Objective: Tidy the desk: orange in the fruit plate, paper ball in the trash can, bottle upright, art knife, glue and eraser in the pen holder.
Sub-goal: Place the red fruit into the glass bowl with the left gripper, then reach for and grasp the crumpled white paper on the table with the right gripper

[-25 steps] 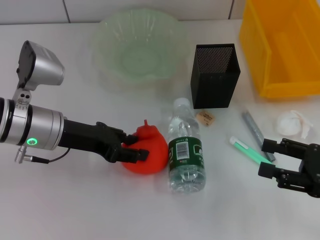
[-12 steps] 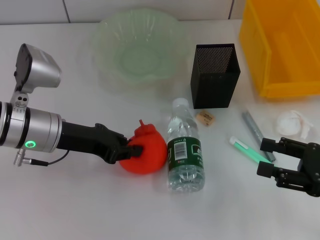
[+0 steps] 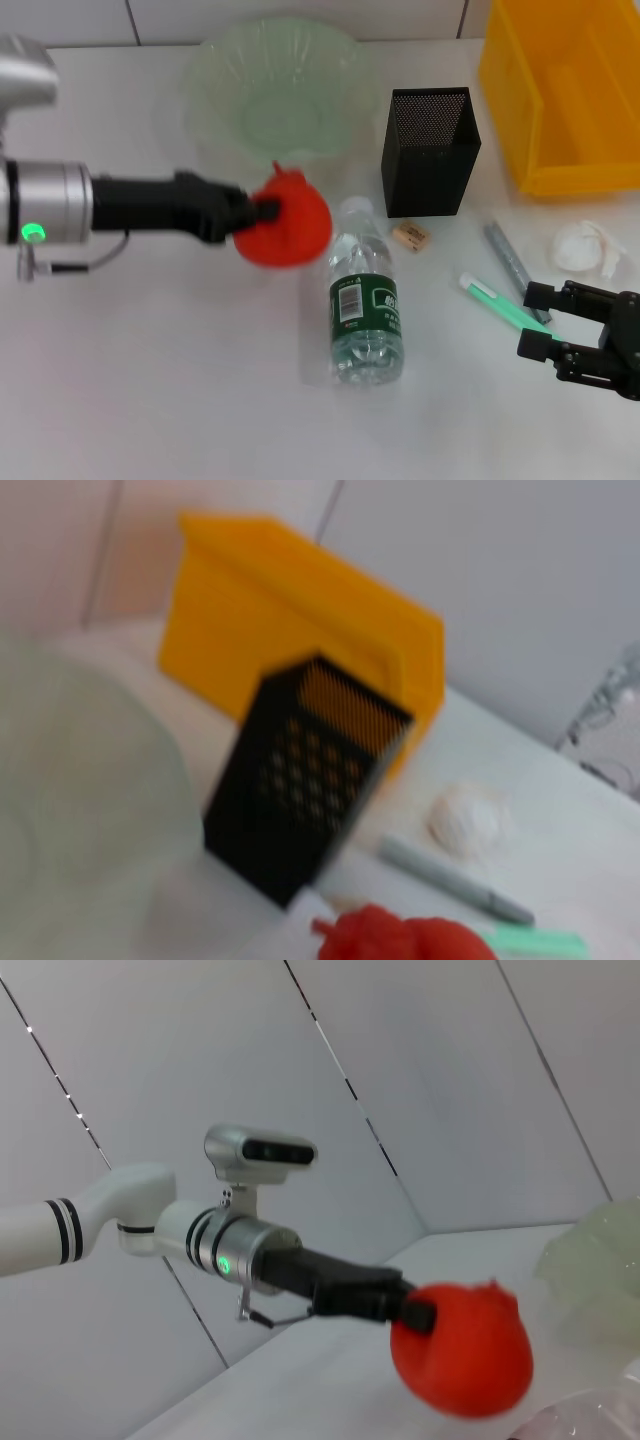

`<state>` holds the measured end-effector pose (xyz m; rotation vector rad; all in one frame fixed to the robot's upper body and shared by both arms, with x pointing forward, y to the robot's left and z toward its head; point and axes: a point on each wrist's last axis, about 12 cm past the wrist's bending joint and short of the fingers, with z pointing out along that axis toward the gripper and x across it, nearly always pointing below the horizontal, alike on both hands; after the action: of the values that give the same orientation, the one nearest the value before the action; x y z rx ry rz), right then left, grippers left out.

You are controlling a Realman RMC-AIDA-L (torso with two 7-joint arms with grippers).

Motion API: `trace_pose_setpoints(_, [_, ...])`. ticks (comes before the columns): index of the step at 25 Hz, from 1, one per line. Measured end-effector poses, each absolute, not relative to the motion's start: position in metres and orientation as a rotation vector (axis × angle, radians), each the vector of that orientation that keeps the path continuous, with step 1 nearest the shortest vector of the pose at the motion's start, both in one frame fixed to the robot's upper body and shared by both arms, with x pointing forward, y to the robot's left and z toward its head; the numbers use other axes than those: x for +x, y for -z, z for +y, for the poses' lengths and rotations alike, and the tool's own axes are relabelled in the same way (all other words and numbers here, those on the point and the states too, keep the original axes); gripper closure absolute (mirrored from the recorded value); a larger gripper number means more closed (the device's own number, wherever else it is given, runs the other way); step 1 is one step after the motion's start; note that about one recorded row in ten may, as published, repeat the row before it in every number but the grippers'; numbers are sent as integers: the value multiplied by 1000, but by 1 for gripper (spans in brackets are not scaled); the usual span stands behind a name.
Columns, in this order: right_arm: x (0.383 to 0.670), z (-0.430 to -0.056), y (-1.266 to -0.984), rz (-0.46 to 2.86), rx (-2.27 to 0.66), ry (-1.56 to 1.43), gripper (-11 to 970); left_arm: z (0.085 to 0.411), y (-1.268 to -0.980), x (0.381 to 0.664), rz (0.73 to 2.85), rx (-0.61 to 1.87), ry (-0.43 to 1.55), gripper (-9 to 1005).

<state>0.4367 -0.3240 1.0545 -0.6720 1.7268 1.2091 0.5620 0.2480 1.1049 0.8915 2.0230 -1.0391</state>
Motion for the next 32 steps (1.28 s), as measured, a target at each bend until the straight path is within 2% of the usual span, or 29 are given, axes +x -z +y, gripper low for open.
trace_pose_setpoints(5, [436,-324,-1054,1727,-670,-1209,220,254,-1144,588,1862,798,971,923])
trace_pose_setpoints(8, [436,-324,-1054,1727,-669,-1211,220,253,-1158,611,1813,736,865,945])
trace_pose_setpoints(12, [435,-321,-1053,1720,-670,-1214,220,248,-1156,631,1829,662,757,940])
trace_pose_setpoints(13, [435,-320,-1053,1717,-672,-1214,220,238,-1151,642,1863,640,724,939])
trace_pose_setpoints(16, [437,-317,-1052,1708,-673,-1219,220,229,-1141,652,1909,588,673,935])
trace_pose_setpoints(22, [438,-315,-1051,1703,-674,-1222,221,222,-1129,653,1943,568,656,760])
trace_pose_setpoints(25, [439,-314,-1051,1702,-676,-1222,221,225,-1131,645,1909,547,736,588])
trace_pose_setpoints(28, [441,-313,-1052,1697,-681,-1222,221,234,-1134,629,1834,564,844,452])
trace_pose_setpoints(32, [443,-314,-1054,1685,-675,-1210,221,253,-1133,589,1709,705,983,293])
